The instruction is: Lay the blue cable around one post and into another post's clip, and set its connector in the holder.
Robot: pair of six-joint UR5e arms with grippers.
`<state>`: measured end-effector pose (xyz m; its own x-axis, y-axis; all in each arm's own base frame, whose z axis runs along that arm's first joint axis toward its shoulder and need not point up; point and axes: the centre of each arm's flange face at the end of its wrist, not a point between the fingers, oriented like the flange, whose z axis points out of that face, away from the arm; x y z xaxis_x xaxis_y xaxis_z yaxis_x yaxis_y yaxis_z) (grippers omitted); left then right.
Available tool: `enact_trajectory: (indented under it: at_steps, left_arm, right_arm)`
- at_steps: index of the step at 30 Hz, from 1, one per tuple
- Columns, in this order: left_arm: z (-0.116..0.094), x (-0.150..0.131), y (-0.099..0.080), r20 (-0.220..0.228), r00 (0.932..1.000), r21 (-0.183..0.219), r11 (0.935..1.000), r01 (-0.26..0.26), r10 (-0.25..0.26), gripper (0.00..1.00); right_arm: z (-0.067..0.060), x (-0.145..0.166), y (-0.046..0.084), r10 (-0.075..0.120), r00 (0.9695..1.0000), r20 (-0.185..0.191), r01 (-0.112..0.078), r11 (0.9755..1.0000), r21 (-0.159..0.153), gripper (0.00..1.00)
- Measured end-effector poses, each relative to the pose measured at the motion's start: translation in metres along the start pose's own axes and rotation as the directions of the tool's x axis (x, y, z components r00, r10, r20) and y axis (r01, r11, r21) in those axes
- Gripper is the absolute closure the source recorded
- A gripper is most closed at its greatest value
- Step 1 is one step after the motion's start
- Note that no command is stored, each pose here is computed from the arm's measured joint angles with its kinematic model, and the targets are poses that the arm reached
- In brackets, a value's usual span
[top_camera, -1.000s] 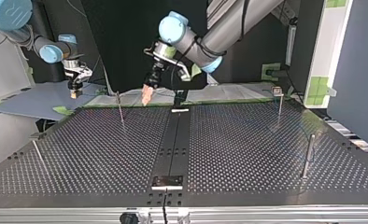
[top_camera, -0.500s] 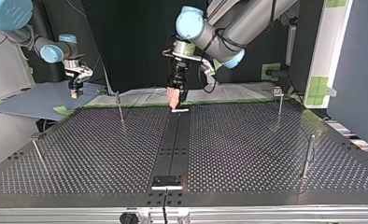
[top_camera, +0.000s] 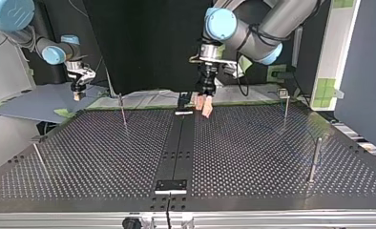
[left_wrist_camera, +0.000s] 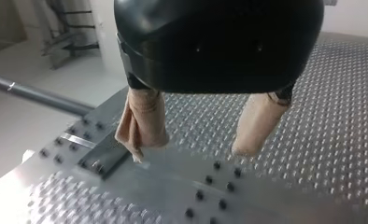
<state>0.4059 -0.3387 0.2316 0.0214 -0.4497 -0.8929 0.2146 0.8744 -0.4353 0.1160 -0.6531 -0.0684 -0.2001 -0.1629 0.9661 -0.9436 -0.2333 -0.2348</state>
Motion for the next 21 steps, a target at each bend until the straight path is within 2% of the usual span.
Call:
enact_trajectory:
  at_steps: [5, 11, 17, 21]
  left_arm:
    - [-0.007, -0.018, 0.024, 0.024, 0.9988, -0.051, 0.9978, 0.043, -0.042, 0.0]
    - [-0.018, -0.037, 0.051, 0.066, 0.9939, -0.115, 0.9887, 0.096, -0.089, 0.0]
    - [-0.035, -0.054, 0.079, 0.09, 0.987, -0.179, 0.9727, 0.148, -0.133, 0.0]
    - [-0.045, -0.066, 0.096, 0.132, 0.9773, -0.207, 0.9596, 0.191, -0.166, 0.0]
  right_arm:
    - [0.0, 0.0, -0.001, 0.002, 1.0, -0.002, -0.002, 1.0, 0.001, 0.98]
    - [0.001, 0.0, -0.001, 0.004, 1.0, -0.004, -0.004, 1.0, 0.003, 0.98]
    - [0.001, -0.001, -0.002, 0.005, 1.0, -0.003, -0.005, 1.0, 0.003, 0.98]
    - [0.0, -0.001, -0.002, 0.005, 1.0, -0.002, -0.005, 1.0, 0.004, 0.98]
